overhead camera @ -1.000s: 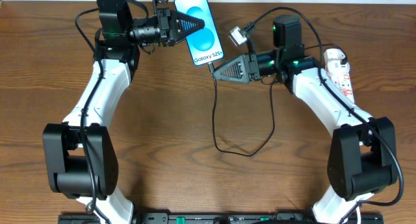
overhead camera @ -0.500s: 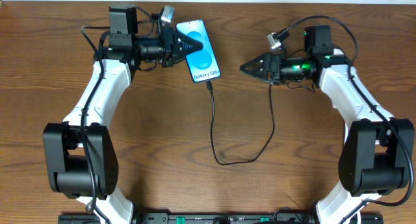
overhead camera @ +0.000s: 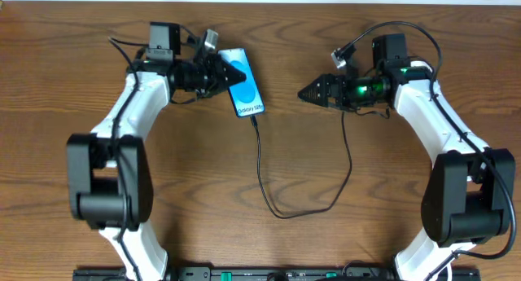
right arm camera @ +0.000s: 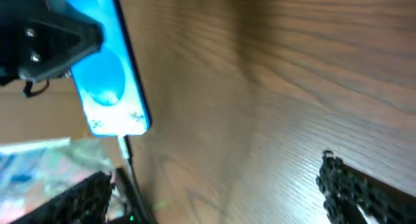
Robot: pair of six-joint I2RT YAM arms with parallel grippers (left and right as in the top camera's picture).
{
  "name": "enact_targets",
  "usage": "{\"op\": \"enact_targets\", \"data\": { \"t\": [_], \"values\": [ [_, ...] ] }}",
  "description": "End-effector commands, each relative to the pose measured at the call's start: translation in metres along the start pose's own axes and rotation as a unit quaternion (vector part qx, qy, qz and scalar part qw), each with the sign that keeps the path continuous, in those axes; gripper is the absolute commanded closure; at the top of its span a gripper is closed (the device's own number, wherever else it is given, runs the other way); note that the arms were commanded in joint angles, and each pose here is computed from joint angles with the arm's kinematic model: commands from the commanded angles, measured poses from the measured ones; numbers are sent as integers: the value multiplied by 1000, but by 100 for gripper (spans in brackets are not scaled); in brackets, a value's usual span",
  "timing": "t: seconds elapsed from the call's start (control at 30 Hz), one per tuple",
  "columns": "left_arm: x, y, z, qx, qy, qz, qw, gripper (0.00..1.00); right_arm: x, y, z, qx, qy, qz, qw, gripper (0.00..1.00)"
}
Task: Plug charger to phone and switch on socket
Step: 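Lower the phone onto the table with the left gripper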
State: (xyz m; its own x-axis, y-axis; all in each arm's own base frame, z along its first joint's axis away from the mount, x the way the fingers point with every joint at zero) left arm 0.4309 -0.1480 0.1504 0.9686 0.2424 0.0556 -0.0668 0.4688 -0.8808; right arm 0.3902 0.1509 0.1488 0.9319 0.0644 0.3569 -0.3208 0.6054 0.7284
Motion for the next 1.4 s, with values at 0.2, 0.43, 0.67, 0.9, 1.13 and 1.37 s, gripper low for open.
{"op": "enact_targets", "data": {
  "t": [0.2,0.43,0.67,0.9,1.13,1.37],
  "values": [
    [14,49,-25,40,-4,10,999,92,16,-4,21,-100,5,44,994,1],
    [12,72,-36,54,6,32,998,93,15,-4,21,-100,7,41,994,1],
    [12,89,-41,77,4,45,996,93,13,-5,21,-101,11,38,994,1],
    [13,93,-41,92,-3,52,994,89,10,-8,22,-114,16,33,993,1],
    [14,94,-41,95,-5,52,994,79,10,-9,22,-114,17,32,993,1],
    [15,99,-40,109,-12,55,992,78,9,-9,22,-117,19,30,992,1]
  ]
}}
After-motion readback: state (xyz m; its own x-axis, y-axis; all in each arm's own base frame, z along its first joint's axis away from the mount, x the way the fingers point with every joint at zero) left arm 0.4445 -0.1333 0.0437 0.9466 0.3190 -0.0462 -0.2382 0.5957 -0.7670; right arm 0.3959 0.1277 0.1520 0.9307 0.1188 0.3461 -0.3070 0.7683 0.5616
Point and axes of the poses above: each gripper's point midway between its finger pads, its own z axis back along the fingers, its own y axis along the line the jaws close on, x = y × z, the point moved 3 cm from there along z, back along the fingers, and after that the axes turned 6 degrees about z, right-handed, at the moved point
